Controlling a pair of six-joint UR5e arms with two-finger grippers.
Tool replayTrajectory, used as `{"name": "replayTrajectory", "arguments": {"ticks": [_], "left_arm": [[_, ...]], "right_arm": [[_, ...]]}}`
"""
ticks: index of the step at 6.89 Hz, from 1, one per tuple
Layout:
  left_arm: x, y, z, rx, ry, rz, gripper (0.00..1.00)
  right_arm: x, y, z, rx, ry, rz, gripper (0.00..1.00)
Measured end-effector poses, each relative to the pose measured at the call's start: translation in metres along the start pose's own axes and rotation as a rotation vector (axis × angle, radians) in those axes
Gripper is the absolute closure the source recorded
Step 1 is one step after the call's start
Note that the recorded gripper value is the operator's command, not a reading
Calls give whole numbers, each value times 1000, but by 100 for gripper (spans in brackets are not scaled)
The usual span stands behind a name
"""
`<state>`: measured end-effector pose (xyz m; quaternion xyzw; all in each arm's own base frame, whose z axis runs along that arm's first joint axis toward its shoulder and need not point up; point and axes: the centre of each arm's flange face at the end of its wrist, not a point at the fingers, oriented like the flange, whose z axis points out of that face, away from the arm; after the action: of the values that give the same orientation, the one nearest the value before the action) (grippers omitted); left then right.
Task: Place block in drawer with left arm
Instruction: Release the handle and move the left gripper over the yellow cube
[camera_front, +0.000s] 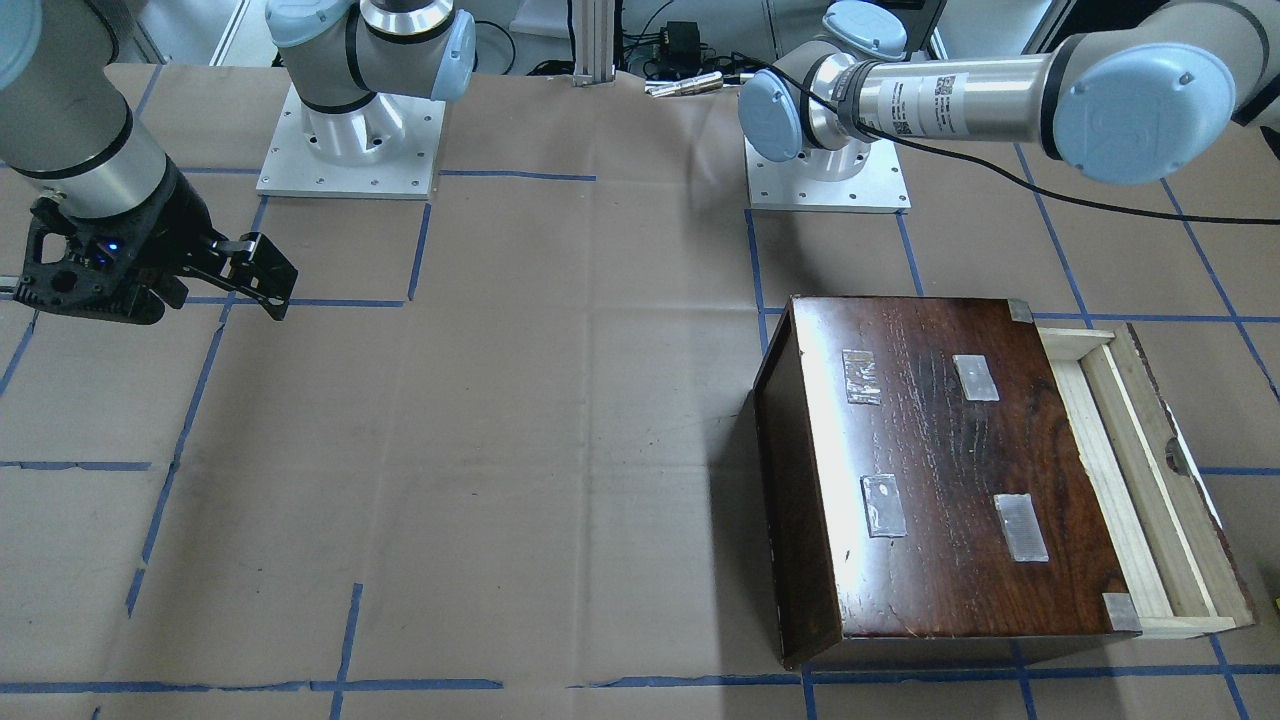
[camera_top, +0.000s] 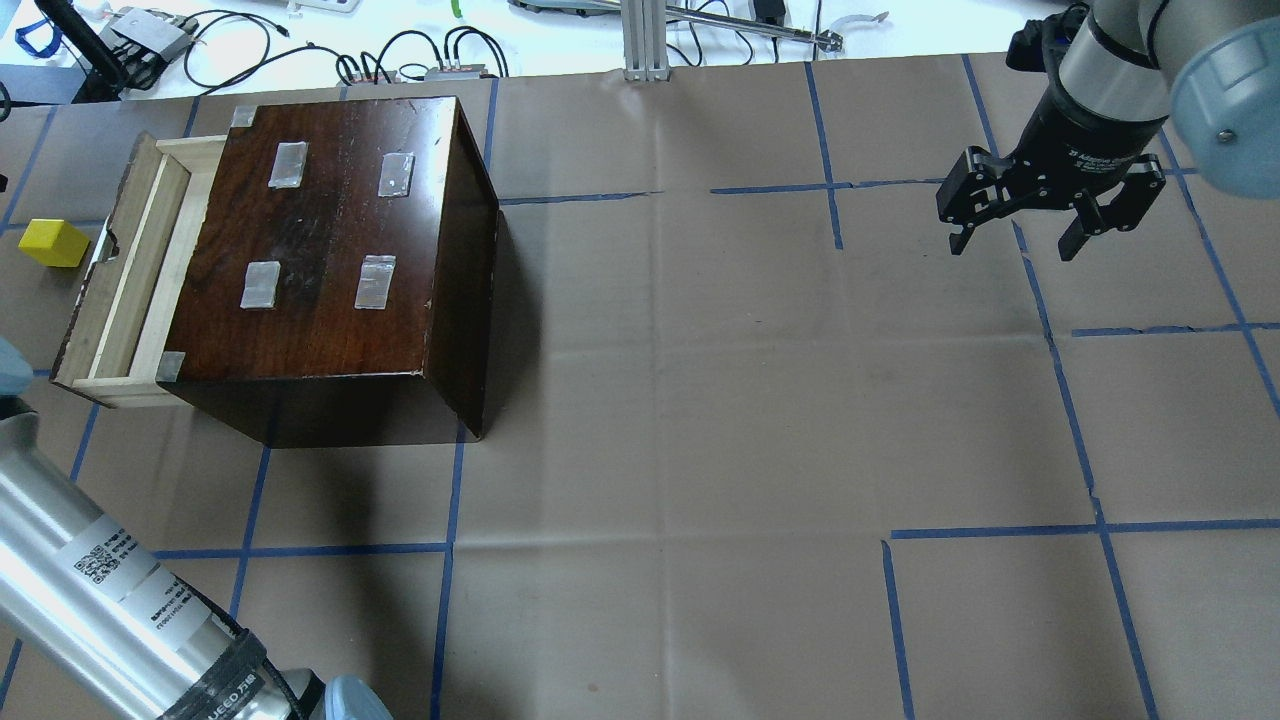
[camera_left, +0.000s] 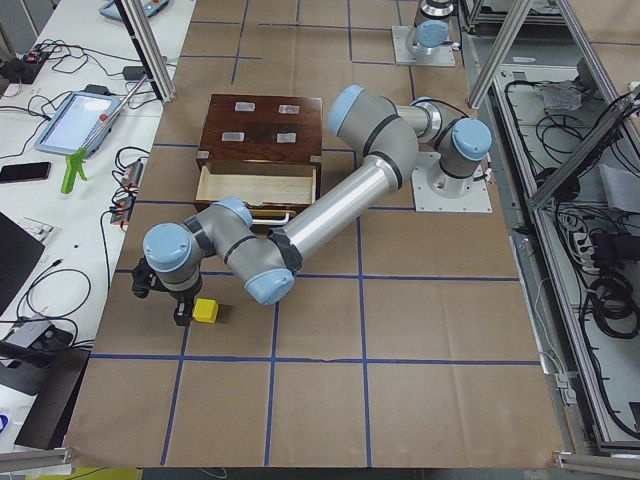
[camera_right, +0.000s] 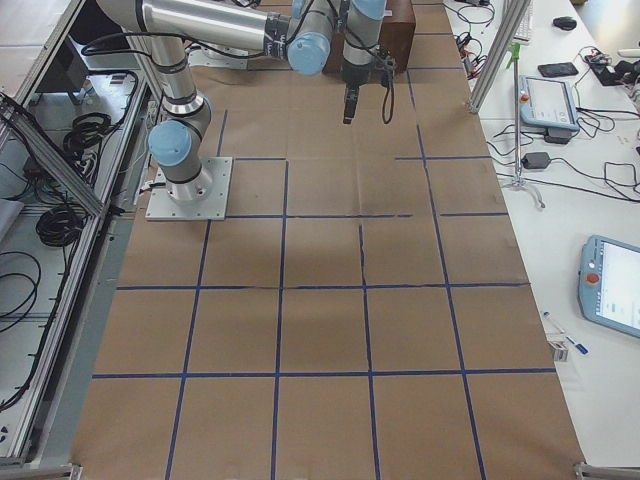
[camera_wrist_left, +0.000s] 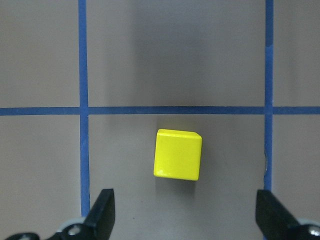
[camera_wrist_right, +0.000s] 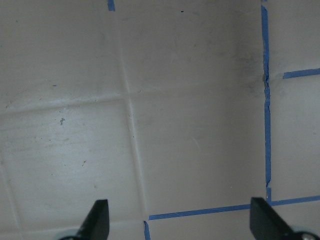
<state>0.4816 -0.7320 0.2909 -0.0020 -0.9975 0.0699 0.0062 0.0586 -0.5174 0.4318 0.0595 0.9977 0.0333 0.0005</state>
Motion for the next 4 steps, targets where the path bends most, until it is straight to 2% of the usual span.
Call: {"name": "replayTrajectory", "arguments": {"ticks": [4], "left_arm": [[-5,-6,80,-67,61,0,2]], "right_arm": [[0,0,0,1,0,0,0]]}}
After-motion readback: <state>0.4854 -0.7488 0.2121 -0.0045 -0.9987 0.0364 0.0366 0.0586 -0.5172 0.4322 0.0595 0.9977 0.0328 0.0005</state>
